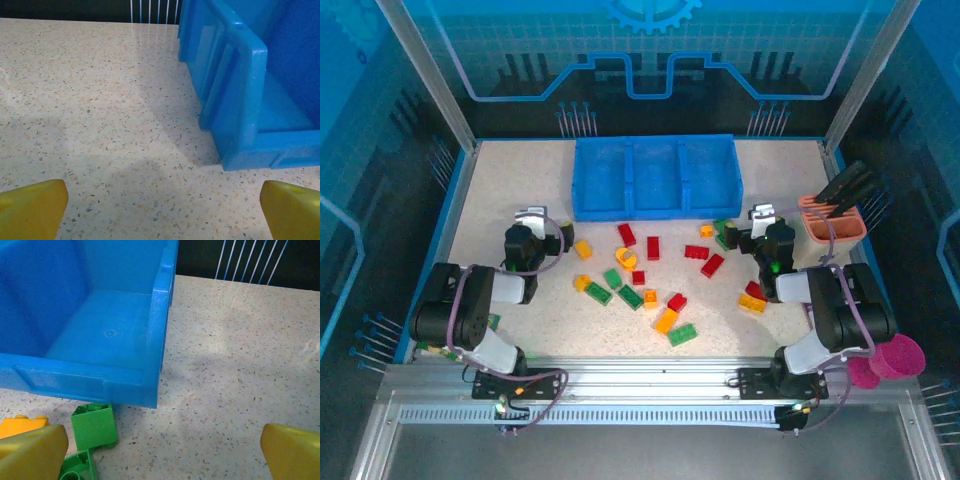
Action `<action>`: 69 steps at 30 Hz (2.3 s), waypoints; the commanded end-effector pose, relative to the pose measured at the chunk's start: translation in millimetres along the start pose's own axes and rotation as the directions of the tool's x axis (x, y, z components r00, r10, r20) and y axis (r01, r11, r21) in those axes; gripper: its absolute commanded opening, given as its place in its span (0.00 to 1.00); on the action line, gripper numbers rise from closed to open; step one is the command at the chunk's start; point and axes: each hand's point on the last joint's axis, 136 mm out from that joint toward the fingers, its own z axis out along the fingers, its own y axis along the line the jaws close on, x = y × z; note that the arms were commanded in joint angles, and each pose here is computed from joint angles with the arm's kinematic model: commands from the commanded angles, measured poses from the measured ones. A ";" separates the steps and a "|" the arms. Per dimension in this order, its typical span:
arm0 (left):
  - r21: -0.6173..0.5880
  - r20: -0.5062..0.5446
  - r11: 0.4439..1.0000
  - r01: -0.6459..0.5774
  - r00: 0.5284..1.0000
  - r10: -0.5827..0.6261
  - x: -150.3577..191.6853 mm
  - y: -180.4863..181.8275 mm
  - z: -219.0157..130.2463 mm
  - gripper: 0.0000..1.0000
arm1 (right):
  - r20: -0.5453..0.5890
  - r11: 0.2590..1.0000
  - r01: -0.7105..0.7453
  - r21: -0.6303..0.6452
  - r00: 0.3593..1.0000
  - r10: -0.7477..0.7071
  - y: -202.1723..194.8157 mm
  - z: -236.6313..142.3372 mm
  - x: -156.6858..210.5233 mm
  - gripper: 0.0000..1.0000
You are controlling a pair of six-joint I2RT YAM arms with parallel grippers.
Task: Sort the legos into containers by color
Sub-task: Pick up the lego from the middle-right of the table.
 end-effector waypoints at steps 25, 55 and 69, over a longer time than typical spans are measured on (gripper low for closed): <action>-0.003 0.028 1.000 -0.018 0.999 0.019 -8.2 -0.4 0.5 0.99 | 0.019 1.000 0.004 -0.014 1.000 -0.004 0.3 1.2 -6.7 1.00; 0.013 0.020 1.000 0.002 1.000 -0.002 -8.6 1.6 1.3 0.99 | 0.019 1.000 -0.002 -0.022 1.000 0.002 -0.2 1.2 -6.5 1.00; -0.219 0.061 0.975 0.039 0.998 -0.026 -112.2 -22.1 -65.8 0.99 | -0.131 0.988 -0.112 -0.104 0.987 0.098 17.5 -32.6 -64.4 1.00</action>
